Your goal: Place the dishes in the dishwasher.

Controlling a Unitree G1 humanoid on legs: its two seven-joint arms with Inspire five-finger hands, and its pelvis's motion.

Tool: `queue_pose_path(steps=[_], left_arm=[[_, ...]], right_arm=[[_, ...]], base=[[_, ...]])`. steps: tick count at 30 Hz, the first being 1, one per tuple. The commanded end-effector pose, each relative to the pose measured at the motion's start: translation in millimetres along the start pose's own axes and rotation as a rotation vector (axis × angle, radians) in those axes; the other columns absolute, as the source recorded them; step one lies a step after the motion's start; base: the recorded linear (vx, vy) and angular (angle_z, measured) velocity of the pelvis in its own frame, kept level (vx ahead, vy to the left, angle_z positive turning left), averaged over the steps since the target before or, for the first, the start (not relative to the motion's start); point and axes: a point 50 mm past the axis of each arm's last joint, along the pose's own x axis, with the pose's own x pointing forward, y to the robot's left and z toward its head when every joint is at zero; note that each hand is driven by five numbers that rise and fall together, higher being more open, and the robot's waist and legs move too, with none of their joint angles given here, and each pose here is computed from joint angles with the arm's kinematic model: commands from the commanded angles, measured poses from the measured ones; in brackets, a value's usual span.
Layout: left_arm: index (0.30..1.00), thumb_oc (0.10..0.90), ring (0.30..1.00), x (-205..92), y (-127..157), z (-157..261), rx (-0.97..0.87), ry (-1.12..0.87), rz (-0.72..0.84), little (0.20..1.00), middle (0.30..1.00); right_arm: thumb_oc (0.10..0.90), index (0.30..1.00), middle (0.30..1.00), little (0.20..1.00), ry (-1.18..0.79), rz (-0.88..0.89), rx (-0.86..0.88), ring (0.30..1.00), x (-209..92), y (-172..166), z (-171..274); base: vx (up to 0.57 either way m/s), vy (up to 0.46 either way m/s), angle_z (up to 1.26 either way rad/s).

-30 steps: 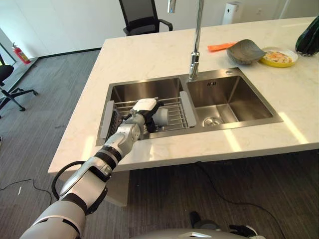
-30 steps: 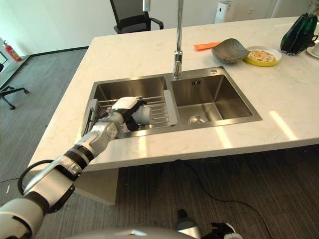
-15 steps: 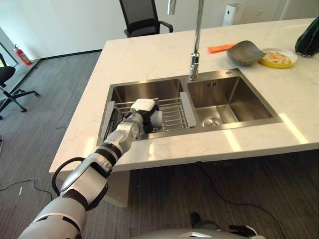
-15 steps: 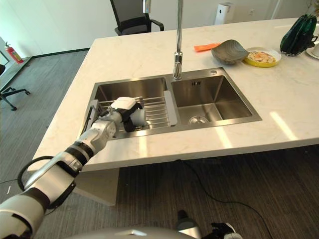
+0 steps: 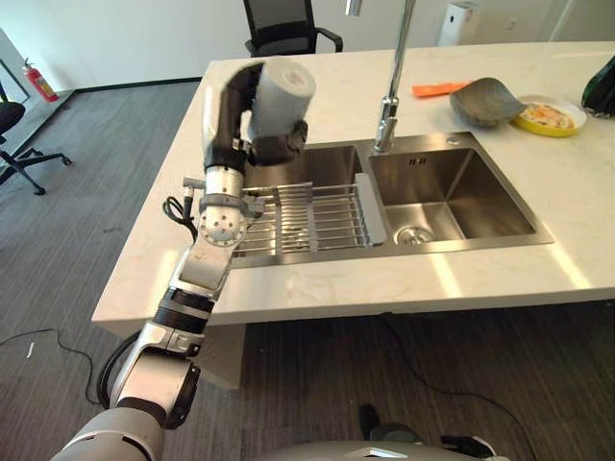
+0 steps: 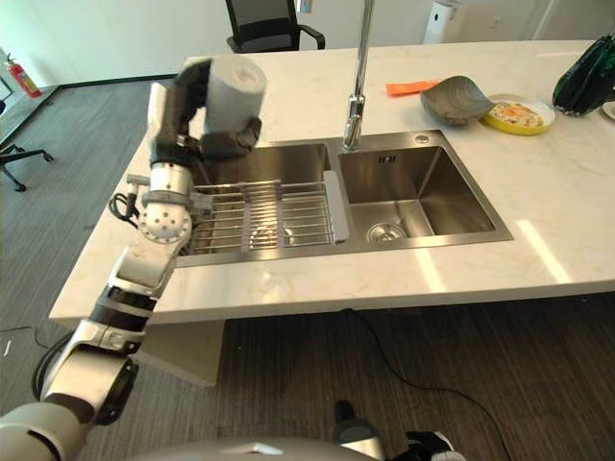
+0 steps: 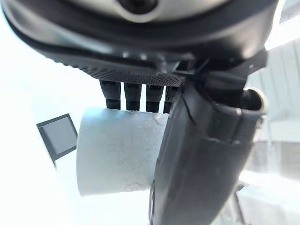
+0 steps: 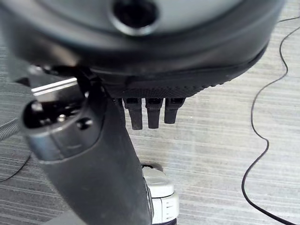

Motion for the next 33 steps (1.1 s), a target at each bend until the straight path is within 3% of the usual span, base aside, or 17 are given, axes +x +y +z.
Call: queue_pose_path(steps=[1,7,12,17,19,27,31,33], left_arm=[[0.300,0.400,0.300,19.1,22.9,60.6,-0.090,-0.316,0.113,0.300,0.300],[0.300,0.400,0.300,-21.1,59.1,51.6,0.143,-0.350,0.175,0.300,0.300],[0.300,0.400,0.300,-49.0,102.4,43.8,0.449,-0.362,0.375,0.300,0.300],[0.300,0.400,0.300,-66.1,118.3,37.2,0.466,-0.328,0.461,0.300,0.300],[0.300,0.400,0.300,-90.7,134.0,26.1,0.459,-0.260,0.565,0.300,0.300],[0.300,0.400,0.300,-105.1,130.6,22.3,0.365,-0.223,0.608,0.300,0.300],[0.300,0.400,0.300,-98.2,124.0,29.4,0.348,-0.259,0.588,0.300,0.300],[0.300,0.400,0.300,-93.2,120.1,33.7,0.369,-0.289,0.536,0.300,0.300]], right_arm=[[0.800,0.900,0.900,0.900,0.014,-0.052,-0.005,0.900,-0.7,-10.6,-4.6],[0.800,0.900,0.900,0.900,0.011,0.000,-0.004,0.900,-0.6,6.9,-6.8],[0.800,0.900,0.900,0.900,0.003,0.038,-0.026,0.900,-1.8,20.4,-11.2],[0.800,0.900,0.900,0.900,-0.030,0.047,-0.074,0.900,-1.4,23.2,-5.2],[0.800,0.900,0.900,0.900,-0.088,0.038,-0.130,0.900,-1.4,22.2,4.2],[0.800,0.900,0.900,0.900,-0.094,-0.065,-0.173,0.900,-3.1,-10.4,1.1],[0.800,0.900,0.900,0.900,-0.066,-0.131,-0.026,0.900,-3.7,-20.7,-3.9],[0.800,0.900,0.900,0.900,-0.073,-0.154,0.147,0.900,-3.6,-24.0,-1.5]], base=[[0.00,-0.007,0.03],[-0.01,-0.009,0.03],[-0.01,-0.034,0.26],[-0.03,-0.067,0.55],[-0.13,-0.131,0.60],[-0.18,-0.081,1.36],[-0.21,-0.116,1.88],[-0.21,0.029,2.62]])
